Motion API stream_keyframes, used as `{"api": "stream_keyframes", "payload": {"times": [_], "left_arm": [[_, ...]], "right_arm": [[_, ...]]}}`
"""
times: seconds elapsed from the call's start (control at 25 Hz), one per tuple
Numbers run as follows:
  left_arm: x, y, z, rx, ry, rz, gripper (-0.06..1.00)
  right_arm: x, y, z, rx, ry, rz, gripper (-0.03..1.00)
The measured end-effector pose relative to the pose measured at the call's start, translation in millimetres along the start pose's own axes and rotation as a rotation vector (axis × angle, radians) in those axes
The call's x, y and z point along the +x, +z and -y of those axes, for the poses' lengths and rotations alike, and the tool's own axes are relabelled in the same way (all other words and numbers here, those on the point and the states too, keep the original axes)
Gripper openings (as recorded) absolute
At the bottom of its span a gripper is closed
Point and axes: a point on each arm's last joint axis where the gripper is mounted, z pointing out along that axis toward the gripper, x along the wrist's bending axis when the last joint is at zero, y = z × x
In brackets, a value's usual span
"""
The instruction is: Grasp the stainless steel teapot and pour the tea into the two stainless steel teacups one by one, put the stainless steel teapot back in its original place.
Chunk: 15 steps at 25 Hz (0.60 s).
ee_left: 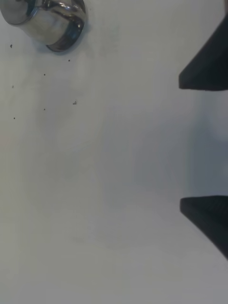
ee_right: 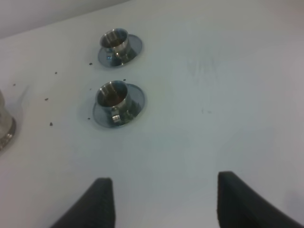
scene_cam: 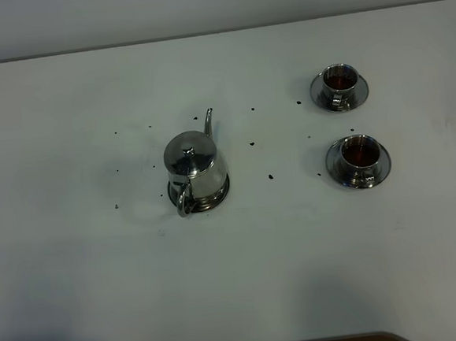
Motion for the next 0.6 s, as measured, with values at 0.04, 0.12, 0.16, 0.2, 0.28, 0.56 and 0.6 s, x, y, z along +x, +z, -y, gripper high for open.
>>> {"api": "stream_keyframes", "payload": {"times": [0.04,0.12,0.16,0.2,0.28,0.56,0.6], "left_arm": [[0.0,0.0,0.0,0.000,0.000,0.000,0.53],[0.0,0.0,0.0,0.000,0.000,0.000,0.53],[0.0,0.0,0.0,0.000,0.000,0.000,0.53],[0.0,0.0,0.0,0.000,0.000,0.000,0.53],[0.0,0.0,0.0,0.000,0.001,0.000,0.53],[0.0,0.0,0.0,0.000,0.002,0.000,0.53],[0.0,0.0,0.0,0.000,0.001,0.000,0.53]], "right_arm": [[0.0,0.0,0.0,0.000,0.000,0.000,0.48],[0.0,0.0,0.0,0.000,0.000,0.000,0.48],[0.0,0.0,0.0,0.000,0.000,0.000,0.48],[0.0,0.0,0.0,0.000,0.000,0.000,0.48],[0.0,0.0,0.0,0.000,0.000,0.000,0.48],[0.0,0.0,0.0,0.000,0.000,0.000,0.48],[0.0,0.0,0.0,0.000,0.000,0.000,0.48]]}}
